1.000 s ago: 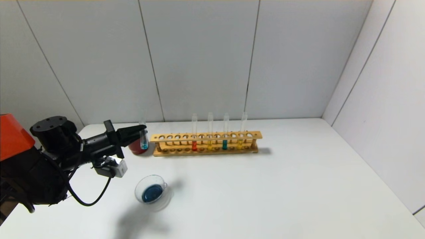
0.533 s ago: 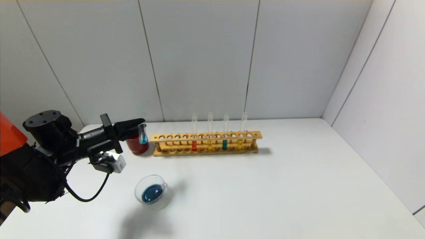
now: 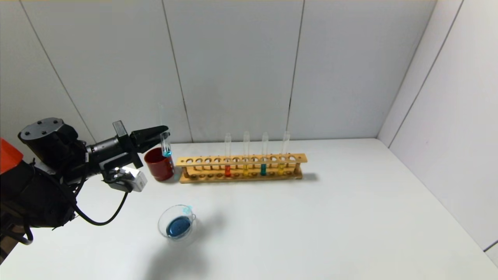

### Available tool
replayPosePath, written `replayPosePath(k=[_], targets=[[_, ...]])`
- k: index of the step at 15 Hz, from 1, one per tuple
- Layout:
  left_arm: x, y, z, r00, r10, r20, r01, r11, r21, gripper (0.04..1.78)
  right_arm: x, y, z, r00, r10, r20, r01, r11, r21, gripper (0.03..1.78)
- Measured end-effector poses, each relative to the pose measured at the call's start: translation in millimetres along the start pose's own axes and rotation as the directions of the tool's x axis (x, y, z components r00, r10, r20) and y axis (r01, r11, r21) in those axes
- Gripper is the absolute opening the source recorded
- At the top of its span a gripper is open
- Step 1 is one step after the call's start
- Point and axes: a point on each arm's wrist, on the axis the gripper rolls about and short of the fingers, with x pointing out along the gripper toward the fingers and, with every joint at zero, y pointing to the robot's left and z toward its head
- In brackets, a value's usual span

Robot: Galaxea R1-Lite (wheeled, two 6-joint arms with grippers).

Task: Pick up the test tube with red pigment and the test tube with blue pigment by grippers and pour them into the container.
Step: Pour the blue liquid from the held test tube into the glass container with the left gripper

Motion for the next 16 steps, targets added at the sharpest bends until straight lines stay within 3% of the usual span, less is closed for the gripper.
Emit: replayPosePath(k=[16], targets=[[-20, -14, 9, 0.998, -0.046, 0.052, 0.047, 0.998, -0.03, 0.3, 0, 0.0, 0, 1.0, 0.0, 0.0, 0.0, 1.0, 0.0, 1.75]])
